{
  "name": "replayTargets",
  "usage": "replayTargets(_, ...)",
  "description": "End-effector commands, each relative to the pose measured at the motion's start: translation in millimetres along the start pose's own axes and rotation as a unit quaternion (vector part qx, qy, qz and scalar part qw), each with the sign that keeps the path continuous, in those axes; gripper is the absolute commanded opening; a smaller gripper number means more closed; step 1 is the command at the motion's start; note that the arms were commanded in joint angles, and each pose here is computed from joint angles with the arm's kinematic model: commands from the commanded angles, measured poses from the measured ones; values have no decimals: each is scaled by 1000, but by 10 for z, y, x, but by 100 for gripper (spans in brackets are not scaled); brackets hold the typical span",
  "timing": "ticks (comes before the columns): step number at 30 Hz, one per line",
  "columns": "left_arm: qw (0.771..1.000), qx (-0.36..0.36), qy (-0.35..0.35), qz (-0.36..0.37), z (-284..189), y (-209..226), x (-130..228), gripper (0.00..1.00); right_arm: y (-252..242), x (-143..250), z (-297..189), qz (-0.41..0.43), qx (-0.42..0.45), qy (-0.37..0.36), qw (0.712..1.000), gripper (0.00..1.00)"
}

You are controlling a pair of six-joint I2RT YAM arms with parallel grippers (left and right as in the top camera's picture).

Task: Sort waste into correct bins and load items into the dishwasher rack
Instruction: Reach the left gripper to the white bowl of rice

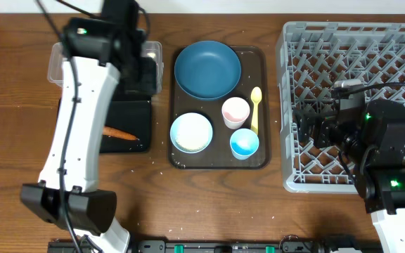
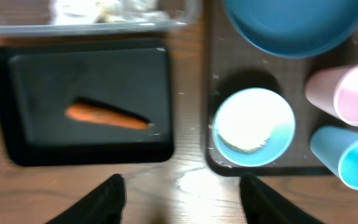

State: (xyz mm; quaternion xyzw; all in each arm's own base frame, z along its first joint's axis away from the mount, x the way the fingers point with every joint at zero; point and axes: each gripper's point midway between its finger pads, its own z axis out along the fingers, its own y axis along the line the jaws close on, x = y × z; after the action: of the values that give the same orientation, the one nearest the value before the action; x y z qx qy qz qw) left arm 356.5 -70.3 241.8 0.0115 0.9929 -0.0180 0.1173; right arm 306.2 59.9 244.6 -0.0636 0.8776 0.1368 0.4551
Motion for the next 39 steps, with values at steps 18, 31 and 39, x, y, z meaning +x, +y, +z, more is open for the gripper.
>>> replayTargets(18, 985, 89, 30, 146, 1273, -1347, 551, 59, -13, -89, -43, -2, 4, -12, 1000, 99)
replayTargets(31, 980, 89, 53, 167, 1726, -1464, 919, 56, -13, -86, -43, -2, 4, -11, 1000, 99)
replayTargets(39, 980, 81, 73, 165, 1948, -1432, 1010, 49, -13, -82, -43, -2, 4, -10, 1000, 99)
